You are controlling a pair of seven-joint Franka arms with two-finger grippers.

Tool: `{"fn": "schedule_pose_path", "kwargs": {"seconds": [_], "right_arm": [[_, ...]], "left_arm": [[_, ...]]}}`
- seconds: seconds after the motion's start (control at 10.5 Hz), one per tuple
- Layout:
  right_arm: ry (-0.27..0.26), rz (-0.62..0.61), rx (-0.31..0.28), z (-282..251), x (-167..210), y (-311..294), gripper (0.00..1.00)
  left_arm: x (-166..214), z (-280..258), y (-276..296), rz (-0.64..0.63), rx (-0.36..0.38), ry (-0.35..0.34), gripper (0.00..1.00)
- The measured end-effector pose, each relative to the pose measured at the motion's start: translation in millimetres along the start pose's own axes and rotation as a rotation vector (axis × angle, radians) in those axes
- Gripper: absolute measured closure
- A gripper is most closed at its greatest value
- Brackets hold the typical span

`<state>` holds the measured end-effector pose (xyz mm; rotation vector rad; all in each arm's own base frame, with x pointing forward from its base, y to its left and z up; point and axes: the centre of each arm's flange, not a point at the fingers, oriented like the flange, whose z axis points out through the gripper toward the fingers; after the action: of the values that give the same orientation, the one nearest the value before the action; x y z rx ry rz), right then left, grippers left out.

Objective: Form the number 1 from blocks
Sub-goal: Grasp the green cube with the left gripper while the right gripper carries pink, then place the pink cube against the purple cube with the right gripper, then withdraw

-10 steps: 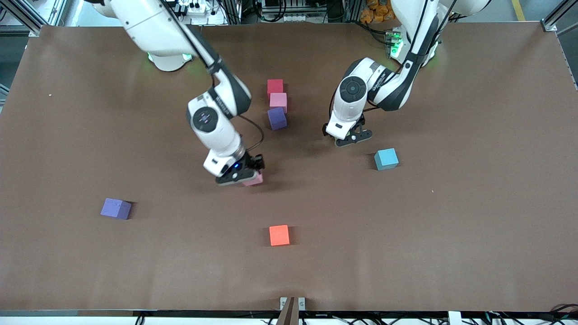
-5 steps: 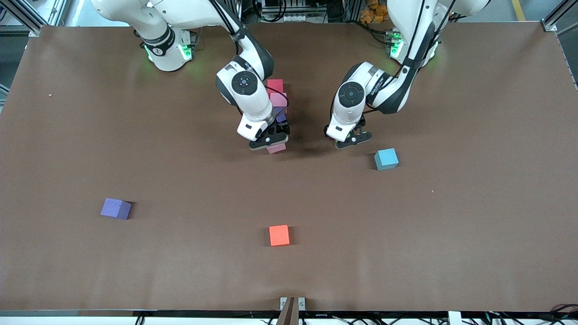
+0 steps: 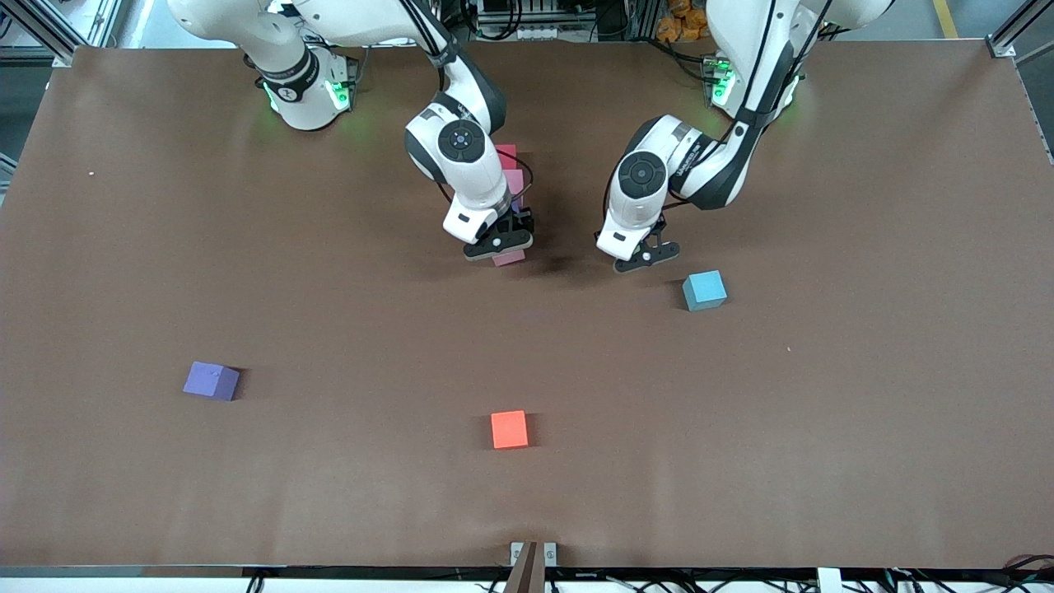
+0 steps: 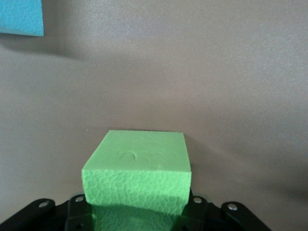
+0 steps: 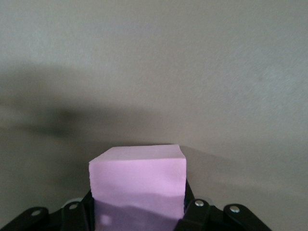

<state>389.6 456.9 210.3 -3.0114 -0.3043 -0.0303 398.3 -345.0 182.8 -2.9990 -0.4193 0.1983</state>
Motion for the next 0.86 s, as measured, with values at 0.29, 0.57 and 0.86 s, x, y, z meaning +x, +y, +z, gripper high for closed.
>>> {"fn": "schedule_pose_path", "kwargs": {"seconds": [0.29,0.57,0.86], "right_arm": [[-0.009,0.051,-0.007,8,-6,-4,0.36],[-0.007,0.213,-0.008,7,-5,-3,0.27],[0.002,0.275,-0.007,-23,14,14,0.00]], "left_arm": [[4,-7,7,0.001,-0.018,0.012,0.41],[14,-29,22,0.002,-0.065,0.043,0.43],[26,-47,31,0.014,-0.102,0.068,0.43]]}}
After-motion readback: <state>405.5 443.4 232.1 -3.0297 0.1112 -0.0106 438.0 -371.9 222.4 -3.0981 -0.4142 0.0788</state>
